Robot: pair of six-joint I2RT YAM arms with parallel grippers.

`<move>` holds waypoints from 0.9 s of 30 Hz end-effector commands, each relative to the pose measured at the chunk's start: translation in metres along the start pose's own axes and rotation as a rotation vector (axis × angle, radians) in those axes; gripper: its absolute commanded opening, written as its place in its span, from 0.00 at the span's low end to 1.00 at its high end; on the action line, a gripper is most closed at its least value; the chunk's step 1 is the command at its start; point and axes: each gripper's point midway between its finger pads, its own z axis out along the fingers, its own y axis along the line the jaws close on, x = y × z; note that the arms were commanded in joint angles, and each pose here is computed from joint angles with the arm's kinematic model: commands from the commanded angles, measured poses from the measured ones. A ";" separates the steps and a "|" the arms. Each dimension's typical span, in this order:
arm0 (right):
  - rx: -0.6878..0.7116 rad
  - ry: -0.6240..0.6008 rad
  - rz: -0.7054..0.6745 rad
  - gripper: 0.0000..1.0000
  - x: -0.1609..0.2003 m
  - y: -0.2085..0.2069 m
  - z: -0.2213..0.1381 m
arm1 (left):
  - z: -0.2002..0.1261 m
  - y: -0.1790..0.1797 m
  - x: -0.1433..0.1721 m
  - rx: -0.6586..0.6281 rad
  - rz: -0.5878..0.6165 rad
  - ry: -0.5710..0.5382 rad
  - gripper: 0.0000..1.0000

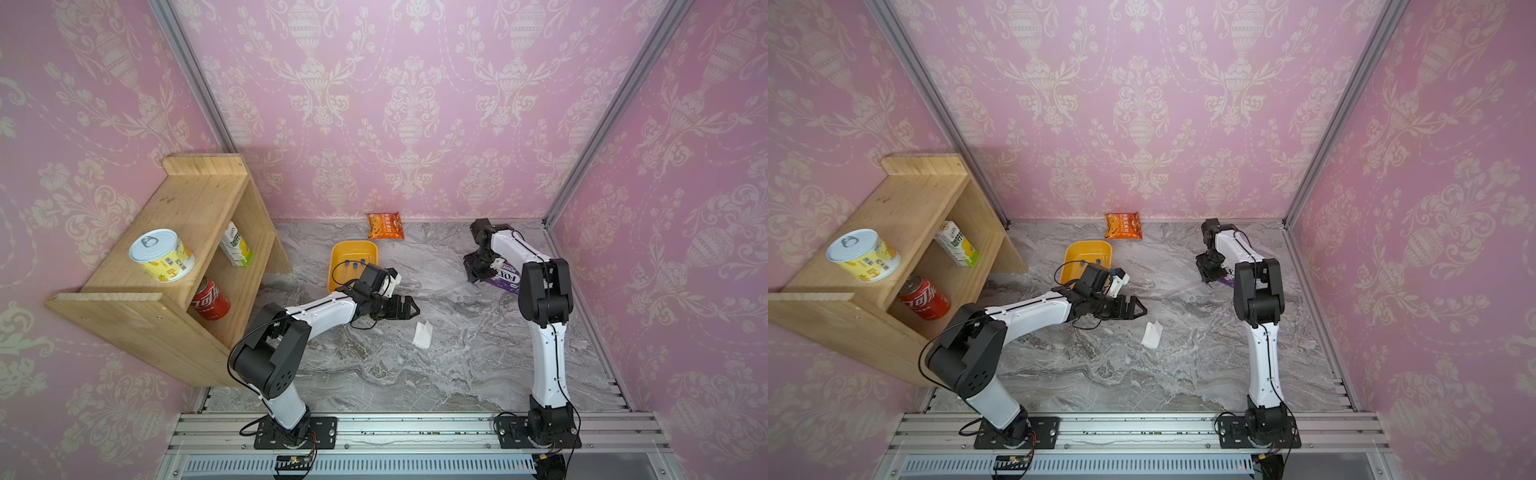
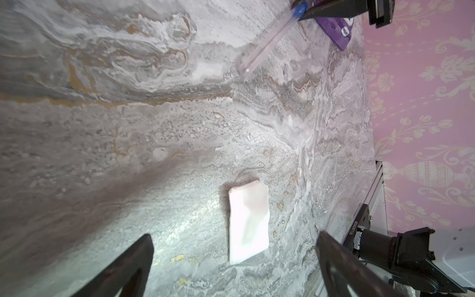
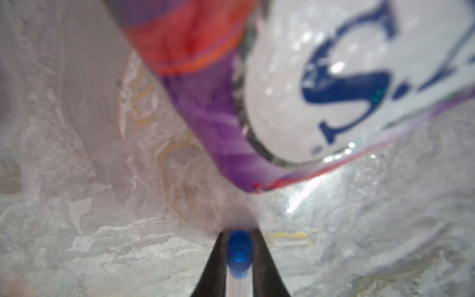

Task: Wipe the exteriors of test tubes
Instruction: Pick up the test tube at the center of the board, then pick up the cleaning item at the center of the board.

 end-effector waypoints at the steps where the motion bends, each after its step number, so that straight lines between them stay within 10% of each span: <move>1: 0.006 0.018 -0.011 0.11 0.007 -0.011 -0.017 | -0.008 -0.010 0.005 -0.048 0.061 0.010 0.99; 18: -0.007 0.011 -0.065 0.11 0.012 -0.044 -0.046 | 0.028 -0.015 0.028 -0.400 0.303 0.176 0.91; 27: 0.004 0.019 -0.054 0.11 -0.001 -0.069 -0.048 | 0.041 -0.007 0.020 -0.489 0.325 0.172 0.68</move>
